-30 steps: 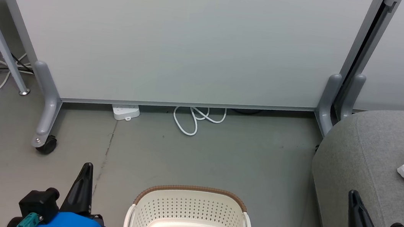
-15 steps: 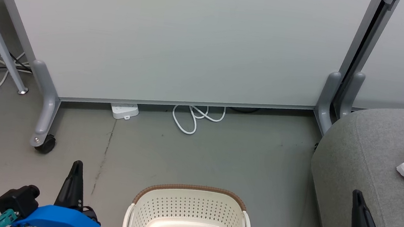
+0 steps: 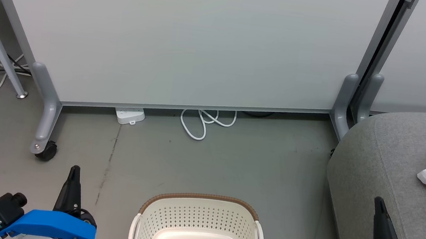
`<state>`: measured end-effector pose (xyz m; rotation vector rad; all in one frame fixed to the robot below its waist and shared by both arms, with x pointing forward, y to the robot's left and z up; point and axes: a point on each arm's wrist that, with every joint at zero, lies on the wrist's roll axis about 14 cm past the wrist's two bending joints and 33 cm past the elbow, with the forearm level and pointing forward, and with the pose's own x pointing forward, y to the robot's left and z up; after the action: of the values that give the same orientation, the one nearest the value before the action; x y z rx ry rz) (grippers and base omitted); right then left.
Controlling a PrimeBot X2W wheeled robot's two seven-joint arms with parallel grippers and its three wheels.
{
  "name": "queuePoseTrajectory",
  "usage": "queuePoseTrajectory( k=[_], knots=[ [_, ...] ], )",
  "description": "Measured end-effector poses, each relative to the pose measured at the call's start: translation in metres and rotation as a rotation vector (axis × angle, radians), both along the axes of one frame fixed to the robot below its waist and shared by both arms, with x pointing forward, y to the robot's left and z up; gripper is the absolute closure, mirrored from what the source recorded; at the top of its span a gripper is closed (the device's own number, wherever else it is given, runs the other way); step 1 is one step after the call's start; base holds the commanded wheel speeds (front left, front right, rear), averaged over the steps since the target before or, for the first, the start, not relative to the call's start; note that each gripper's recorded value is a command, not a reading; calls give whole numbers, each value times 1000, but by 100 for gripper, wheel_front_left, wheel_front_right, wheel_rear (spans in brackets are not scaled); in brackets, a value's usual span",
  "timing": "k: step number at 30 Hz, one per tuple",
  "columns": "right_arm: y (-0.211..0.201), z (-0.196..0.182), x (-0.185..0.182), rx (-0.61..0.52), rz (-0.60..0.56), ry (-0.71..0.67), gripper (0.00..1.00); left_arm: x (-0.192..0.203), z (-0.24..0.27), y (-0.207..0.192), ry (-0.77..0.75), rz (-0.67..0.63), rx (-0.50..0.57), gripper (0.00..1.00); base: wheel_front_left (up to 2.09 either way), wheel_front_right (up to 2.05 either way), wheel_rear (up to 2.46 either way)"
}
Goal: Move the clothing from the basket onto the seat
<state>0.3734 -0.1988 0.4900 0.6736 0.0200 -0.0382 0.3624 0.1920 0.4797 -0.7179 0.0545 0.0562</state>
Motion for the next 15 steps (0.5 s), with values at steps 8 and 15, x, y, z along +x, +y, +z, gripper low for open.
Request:
queuePoseTrajectory(
  k=[8,15],
  knots=[
    [-1,-1,1,111,-8,9,100,2,0,2,6,12,-105,100,0,0,0],
    [-2,0,3,201,-13,11,100,6,3,3,2,17,-193,100,0,0,0]
  ],
)
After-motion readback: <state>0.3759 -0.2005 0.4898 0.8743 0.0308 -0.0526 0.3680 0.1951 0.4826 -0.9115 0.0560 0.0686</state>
